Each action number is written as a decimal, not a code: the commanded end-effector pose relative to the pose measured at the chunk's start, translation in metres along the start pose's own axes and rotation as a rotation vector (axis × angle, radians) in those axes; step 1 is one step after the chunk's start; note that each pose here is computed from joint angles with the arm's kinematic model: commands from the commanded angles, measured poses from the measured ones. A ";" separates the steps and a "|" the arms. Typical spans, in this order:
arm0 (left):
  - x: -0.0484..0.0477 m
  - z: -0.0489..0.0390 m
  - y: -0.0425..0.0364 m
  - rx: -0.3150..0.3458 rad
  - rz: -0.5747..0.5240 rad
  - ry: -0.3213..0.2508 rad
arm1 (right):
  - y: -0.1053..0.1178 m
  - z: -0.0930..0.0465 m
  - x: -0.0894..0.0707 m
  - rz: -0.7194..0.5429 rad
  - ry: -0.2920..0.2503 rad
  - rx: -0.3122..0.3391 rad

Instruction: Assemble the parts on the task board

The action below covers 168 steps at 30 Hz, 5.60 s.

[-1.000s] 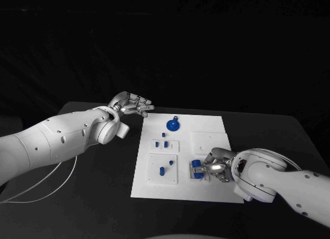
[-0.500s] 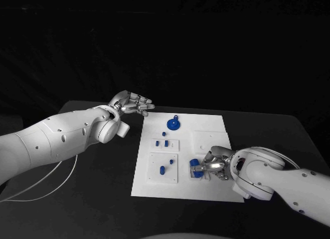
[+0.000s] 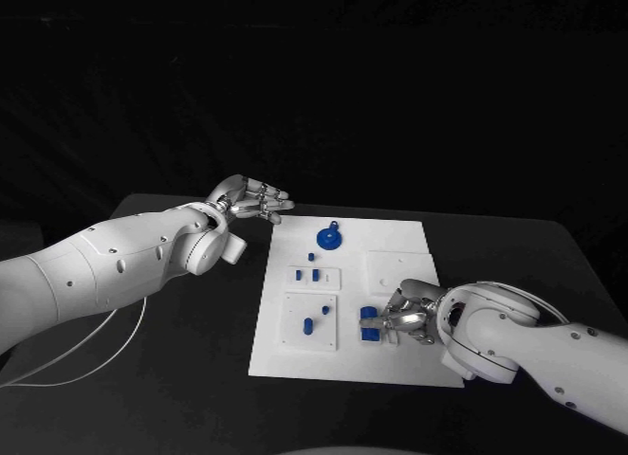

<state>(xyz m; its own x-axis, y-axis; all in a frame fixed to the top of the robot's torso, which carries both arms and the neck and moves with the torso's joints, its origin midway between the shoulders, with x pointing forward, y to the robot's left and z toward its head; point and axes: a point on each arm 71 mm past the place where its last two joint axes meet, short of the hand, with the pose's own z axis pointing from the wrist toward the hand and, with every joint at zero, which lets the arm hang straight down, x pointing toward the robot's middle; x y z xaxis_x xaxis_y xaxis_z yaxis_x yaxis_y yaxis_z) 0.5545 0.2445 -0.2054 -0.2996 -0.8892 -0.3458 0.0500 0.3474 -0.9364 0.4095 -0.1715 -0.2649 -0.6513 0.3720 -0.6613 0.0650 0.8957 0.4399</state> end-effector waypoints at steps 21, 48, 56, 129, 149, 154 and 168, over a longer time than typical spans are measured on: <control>-0.0028 -0.0006 0.0015 -0.009 0.006 -0.004 | -0.001 -0.006 0.004 0.019 0.022 -0.032; 0.0017 -0.0025 -0.0012 -0.007 -0.058 -0.018 | -0.054 -0.020 -0.079 0.012 -0.067 0.053; 0.0016 -0.0028 0.0001 -0.011 -0.060 -0.016 | -0.077 -0.026 -0.084 -0.097 -0.026 0.152; 0.0025 -0.0053 0.0062 -0.059 -0.095 0.026 | -0.100 -0.018 -0.050 -0.068 0.005 0.220; 0.0104 -0.0029 0.0039 -0.054 -0.086 0.055 | -0.058 -0.026 -0.075 -0.119 -0.069 0.130; 0.0126 -0.0023 0.0030 -0.051 -0.086 0.060 | -0.040 -0.021 -0.055 -0.128 -0.032 0.085; 0.0214 0.0019 -0.0002 -0.044 -0.085 0.066 | -0.020 -0.009 -0.017 -0.150 0.035 0.041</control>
<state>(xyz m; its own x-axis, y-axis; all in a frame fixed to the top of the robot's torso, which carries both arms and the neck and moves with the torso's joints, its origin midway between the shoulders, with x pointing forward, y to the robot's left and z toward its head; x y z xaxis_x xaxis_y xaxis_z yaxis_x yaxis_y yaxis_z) 0.5501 0.2284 -0.2135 -0.3550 -0.8986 -0.2577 -0.0327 0.2874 -0.9573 0.4125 -0.1981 -0.2564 -0.6873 0.2341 -0.6876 0.0010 0.9469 0.3215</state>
